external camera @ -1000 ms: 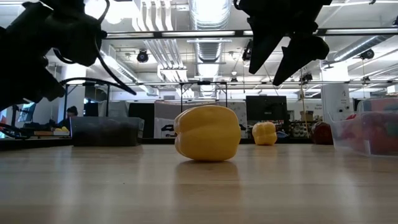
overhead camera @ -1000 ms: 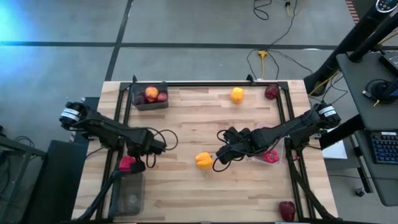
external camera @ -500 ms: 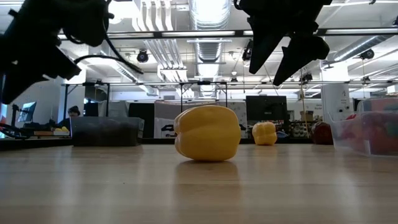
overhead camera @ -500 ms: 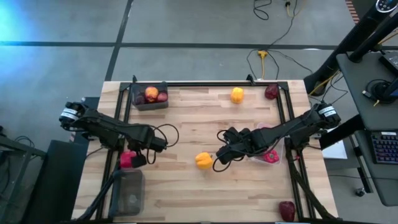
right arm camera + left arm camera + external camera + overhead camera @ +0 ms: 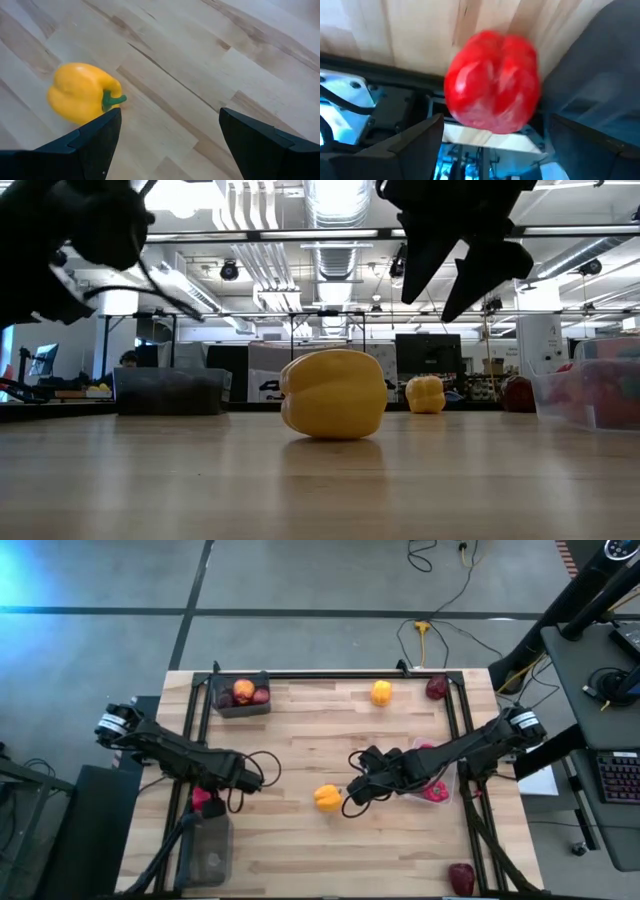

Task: Sort produce into baskets
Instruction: Put the red bell pepper into the transparent bin

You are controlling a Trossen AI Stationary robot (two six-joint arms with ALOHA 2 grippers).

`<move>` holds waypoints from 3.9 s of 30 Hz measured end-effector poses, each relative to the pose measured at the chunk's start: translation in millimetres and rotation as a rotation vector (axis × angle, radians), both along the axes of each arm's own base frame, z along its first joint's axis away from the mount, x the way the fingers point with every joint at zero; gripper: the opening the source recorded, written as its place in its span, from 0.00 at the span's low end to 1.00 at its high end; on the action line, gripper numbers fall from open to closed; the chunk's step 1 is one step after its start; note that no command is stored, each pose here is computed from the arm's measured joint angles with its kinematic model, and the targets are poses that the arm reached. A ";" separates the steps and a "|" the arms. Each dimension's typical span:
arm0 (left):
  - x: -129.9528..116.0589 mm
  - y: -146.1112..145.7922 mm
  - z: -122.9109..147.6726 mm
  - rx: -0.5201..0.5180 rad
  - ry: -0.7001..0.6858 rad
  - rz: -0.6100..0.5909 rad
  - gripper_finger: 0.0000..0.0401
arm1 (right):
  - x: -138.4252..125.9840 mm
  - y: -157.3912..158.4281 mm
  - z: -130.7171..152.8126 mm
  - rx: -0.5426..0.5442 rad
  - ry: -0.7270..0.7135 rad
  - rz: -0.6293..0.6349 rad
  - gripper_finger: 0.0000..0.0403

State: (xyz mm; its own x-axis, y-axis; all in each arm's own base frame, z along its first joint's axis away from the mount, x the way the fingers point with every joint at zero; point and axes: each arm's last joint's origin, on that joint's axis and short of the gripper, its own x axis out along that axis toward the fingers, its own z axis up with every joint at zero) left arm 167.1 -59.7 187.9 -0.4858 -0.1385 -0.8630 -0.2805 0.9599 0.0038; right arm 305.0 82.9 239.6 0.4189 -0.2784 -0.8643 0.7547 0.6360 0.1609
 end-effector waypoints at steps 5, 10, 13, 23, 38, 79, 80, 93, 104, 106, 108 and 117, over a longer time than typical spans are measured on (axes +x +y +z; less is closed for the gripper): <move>-0.6 1.3 -0.9 0.022 0.007 -0.046 0.83 | 2.2 0.9 -5.4 0.002 0.019 0.003 0.81; 3.4 -0.2 -1.3 0.002 -0.019 -0.047 0.83 | 3.6 1.6 -9.6 0.007 0.035 0.006 0.81; 5.7 -2.2 -5.1 -0.056 -0.028 -0.060 0.83 | 3.7 1.7 -9.9 0.008 0.036 0.006 0.81; 15.0 -4.5 -37.0 -0.040 0.065 -0.094 0.83 | 2.7 5.6 -9.8 0.010 0.034 0.016 0.81; 21.9 -1.1 -28.8 0.109 -0.077 -0.169 0.72 | 0.9 10.2 -10.1 0.020 0.043 0.038 0.81; 185.4 48.0 13.2 0.330 -1.253 0.403 0.91 | 1.0 32.2 14.9 0.004 -0.032 0.144 0.85; 182.5 48.3 21.2 0.327 -1.273 0.398 0.92 | 2.7 30.2 16.3 -0.013 -0.041 0.148 0.86; 112.6 39.7 127.5 0.257 -1.549 0.350 0.90 | 41.0 -8.2 34.8 -0.256 -0.142 0.535 0.87; 86.9 8.1 148.7 0.168 -1.635 0.226 0.90 | 85.4 -58.0 -6.8 -0.277 -0.067 0.773 0.88; 87.7 6.5 147.5 0.182 -1.631 0.251 0.90 | 93.7 -64.2 -10.3 -0.274 -0.054 0.822 0.88; 89.9 6.1 144.2 0.191 -1.614 0.276 0.90 | 101.7 -68.9 -13.0 -0.273 -0.041 0.869 0.88; 94.5 6.8 135.7 0.232 -1.568 0.346 0.90 | 120.4 -90.0 -50.2 -0.246 0.053 0.925 0.88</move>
State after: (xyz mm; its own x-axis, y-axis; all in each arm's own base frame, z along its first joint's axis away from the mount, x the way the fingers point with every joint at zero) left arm 261.6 -52.9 323.6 0.8696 0.1490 -0.4707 -0.3394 0.8728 -0.3508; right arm 425.4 -7.1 189.4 0.5258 -0.0332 -0.8500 -0.0610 0.9952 -0.0766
